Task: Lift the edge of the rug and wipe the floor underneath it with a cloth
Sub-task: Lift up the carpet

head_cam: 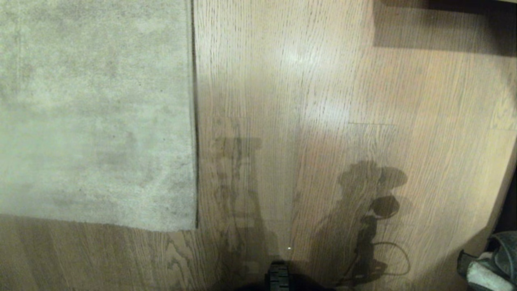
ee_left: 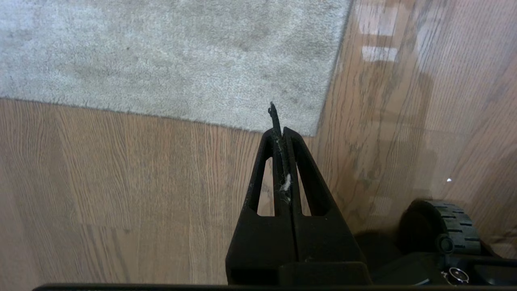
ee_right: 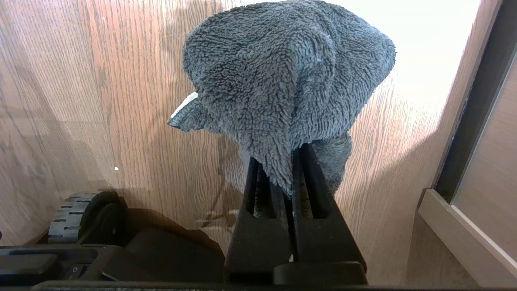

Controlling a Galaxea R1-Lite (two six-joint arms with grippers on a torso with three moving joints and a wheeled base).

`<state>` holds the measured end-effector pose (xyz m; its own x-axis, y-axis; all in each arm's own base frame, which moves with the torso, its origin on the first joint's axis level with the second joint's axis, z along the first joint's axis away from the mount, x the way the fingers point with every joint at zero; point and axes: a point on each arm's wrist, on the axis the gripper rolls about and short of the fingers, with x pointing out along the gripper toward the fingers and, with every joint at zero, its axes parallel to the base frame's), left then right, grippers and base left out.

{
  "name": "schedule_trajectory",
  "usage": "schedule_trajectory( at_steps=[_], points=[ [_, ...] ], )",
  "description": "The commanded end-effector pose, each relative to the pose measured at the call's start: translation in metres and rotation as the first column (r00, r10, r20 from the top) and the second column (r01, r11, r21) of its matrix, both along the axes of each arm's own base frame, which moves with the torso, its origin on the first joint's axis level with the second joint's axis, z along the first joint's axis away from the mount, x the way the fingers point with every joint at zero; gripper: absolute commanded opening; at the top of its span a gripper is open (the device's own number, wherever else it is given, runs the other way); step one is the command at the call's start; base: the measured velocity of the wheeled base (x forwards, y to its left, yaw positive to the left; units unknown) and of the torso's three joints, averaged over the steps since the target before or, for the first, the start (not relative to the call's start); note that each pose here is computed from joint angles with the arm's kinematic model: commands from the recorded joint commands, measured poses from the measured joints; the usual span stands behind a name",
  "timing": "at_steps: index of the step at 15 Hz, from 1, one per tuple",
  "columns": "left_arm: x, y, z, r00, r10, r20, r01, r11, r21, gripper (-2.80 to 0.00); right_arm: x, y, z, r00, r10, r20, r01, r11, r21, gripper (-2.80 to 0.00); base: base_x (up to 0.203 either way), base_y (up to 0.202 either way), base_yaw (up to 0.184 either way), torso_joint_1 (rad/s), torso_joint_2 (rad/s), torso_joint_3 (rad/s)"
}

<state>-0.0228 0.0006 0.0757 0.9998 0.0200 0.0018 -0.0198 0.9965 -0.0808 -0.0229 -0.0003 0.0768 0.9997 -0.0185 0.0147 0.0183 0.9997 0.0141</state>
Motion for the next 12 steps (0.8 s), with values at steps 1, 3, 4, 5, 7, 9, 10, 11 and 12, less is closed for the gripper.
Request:
schedule_trajectory(
  at_steps=[1, 3, 4, 5, 7, 9, 10, 11, 12],
  points=[
    [0.000, 0.000, 0.000, 1.000, 0.000, 0.004, 0.000, 1.000, 0.000, -2.80, 0.000, 0.000, 0.000, 1.000, 0.000, -0.001, 0.000, 1.000, 0.000, -2.80, 0.000, 0.000, 0.000, 0.000, 0.00, 0.000],
    [0.000, 0.000, 0.000, 1.000, 0.000, 0.005, 0.000, 1.000, 0.006, -2.80, 0.000, 0.000, 0.000, 1.000, 0.000, -0.001, 0.000, 1.000, 0.000, -2.80, 0.000, 0.000, 0.000, 0.000, 0.00, 0.000],
    [-0.001, 0.000, 0.004, 1.000, 0.000, 0.019, 0.000, 1.000, 0.003, -2.80, 0.000, 0.000, 0.000, 1.000, 0.000, -0.001, 0.000, 1.000, 0.000, -2.80, 0.000, 0.000, 0.000, 0.000, 0.00, 0.000],
    [-0.005, 0.000, 0.016, 0.998, 0.007, 0.058, -0.007, 1.000, 0.000, -2.80, 0.000, 0.000, 0.000, 1.000, 0.000, -0.001, 0.000, 1.000, 0.000, -2.80, 0.000, 0.000, 0.000, 0.000, 0.00, 0.000],
    [-0.010, 0.001, 0.031, 0.994, 0.040, 0.103, -0.040, 0.999, -0.005, -2.80, 0.000, 0.000, 0.000, 1.000, 0.000, -0.002, 0.000, 1.000, 0.000, -2.80, 0.000, 0.000, 0.000, 0.000, 0.00, 0.000],
    [-0.015, 0.001, 0.046, 0.989, 0.039, 0.145, -0.038, 0.999, -0.007, -2.80, 0.000, 0.000, 0.000, 1.000, 0.000, -0.001, 0.000, 1.000, 0.000, -2.80, 0.000, 0.000, 0.000, 0.000, 0.00, 0.000],
    [-0.016, 0.001, 0.054, 0.988, 0.036, 0.153, -0.036, 0.999, -0.006, -2.80, 0.000, 0.000, 0.000, 1.000, 0.000, -0.001, 0.000, 1.000, 0.000, -2.80, 0.000, 0.000, 0.000, 0.000, 0.00, 0.000],
    [-0.016, 0.001, 0.064, 0.987, 0.030, 0.157, -0.030, 1.000, -0.004, -2.80, 0.000, 0.000, 0.000, 1.000, 0.000, -0.001, 0.000, 1.000, 0.000, -2.80, 0.000, 0.000, 0.000, 0.000, 0.00, 0.000],
    [-0.016, 0.000, 0.071, 0.988, 0.021, 0.155, -0.020, 1.000, -0.003, -2.80, 0.000, 0.000, 0.000, 1.000, 0.000, 0.001, 0.000, 1.000, 0.000, -2.80, 0.000, 0.000, 0.000, 0.000, 0.00, 0.000]
  ],
)
